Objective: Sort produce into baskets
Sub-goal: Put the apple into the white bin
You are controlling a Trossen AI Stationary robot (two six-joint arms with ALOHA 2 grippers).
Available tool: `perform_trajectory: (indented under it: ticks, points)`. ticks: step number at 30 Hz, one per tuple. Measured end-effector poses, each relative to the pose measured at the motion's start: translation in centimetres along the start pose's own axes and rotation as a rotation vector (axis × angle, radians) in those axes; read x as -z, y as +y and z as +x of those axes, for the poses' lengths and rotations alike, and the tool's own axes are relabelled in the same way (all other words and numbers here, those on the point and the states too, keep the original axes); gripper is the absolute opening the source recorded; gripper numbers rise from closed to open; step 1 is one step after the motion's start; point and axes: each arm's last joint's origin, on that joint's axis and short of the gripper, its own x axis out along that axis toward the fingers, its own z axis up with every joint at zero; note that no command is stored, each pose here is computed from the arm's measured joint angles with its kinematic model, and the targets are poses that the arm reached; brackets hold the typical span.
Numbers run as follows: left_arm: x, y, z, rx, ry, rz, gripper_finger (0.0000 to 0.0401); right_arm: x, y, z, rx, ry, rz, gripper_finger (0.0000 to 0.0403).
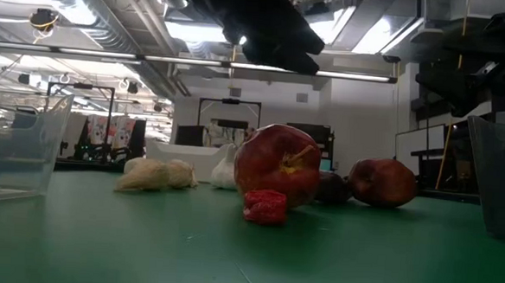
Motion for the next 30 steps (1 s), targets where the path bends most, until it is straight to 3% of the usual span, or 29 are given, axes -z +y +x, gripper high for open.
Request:
perform_trajectory:
  ticks: [5,14,20,30]
  points:
    - [0.2,-0.2,-0.1,0.004,0.045,-0.047,0.0307,0.0,0.0,0.0,0.0,0.0,0.0,0.0321]
    - [0.7,-1.3,-0.2,0.036,0.086,0.015,0.0306,0.0,0.0,0.0,0.0,0.0,-0.026,0.0321]
    - [1.9,-1.5,1.7,0.103,0.114,-0.048,0.0306,0.0,0.0,0.0,0.0,0.0,-0.025,0.0321]
    - [4.7,-1.9,4.6,0.129,0.212,-0.01,0.0306,0.0,0.0,0.0,0.0,0.001,-0.024,0.0321]
